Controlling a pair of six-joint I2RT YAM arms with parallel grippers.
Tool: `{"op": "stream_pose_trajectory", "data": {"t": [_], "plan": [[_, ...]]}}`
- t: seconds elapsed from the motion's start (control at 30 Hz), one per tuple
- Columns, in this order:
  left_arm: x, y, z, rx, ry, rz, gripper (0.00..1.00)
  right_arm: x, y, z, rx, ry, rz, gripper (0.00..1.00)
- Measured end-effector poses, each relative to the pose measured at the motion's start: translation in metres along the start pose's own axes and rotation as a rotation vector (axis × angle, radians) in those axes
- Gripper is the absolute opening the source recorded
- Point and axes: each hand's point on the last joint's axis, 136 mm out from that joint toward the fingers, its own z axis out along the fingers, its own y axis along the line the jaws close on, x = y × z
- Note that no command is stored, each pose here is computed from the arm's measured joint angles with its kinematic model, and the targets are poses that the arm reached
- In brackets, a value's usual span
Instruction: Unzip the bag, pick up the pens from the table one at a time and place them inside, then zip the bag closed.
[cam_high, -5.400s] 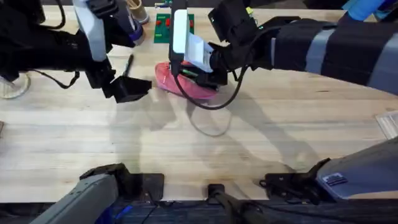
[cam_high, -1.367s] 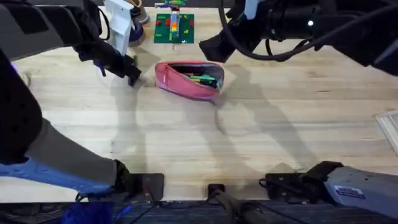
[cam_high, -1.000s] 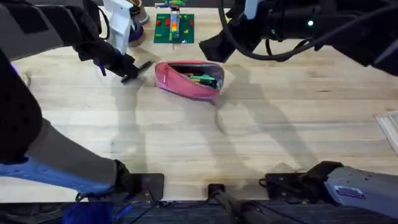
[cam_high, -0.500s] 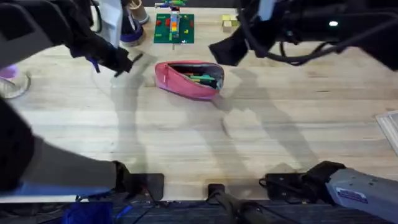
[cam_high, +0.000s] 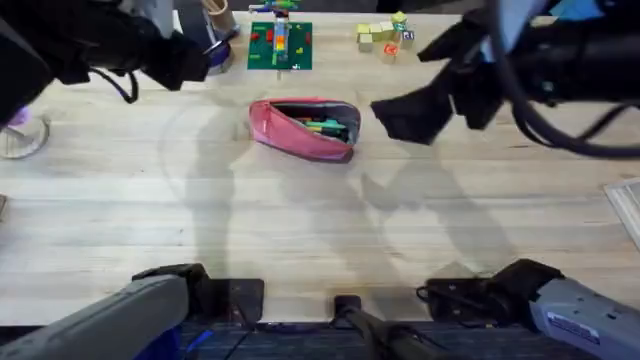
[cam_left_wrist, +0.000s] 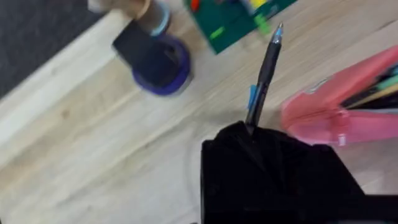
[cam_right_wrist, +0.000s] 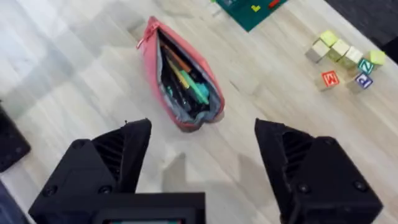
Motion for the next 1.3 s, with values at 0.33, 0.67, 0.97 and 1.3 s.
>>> {"op": "stream_pose_trajectory", "data": {"t": [0.33, 0.67, 0.97, 1.3], "plan": [[-0.045, -0.071, -0.010, 0.158, -0.136, 0.255, 0.042, 0.011, 0.013, -0.041, 0.006, -0.024, 0.014, 0.996], [-0.056, -0.126, -0.020, 0.345, -0.269, 0.579, 0.042, 0.028, 0.023, -0.064, 0.002, -0.007, 0.021, 0.996], [-0.059, -0.161, -0.015, 0.544, -0.419, 0.719, 0.042, 0.028, 0.023, -0.067, 0.004, -0.016, 0.019, 0.996], [-0.040, -0.180, 0.021, 0.712, -0.415, 0.699, 0.043, 0.021, 0.021, -0.068, 0.012, -0.047, 0.012, 0.996]]}}
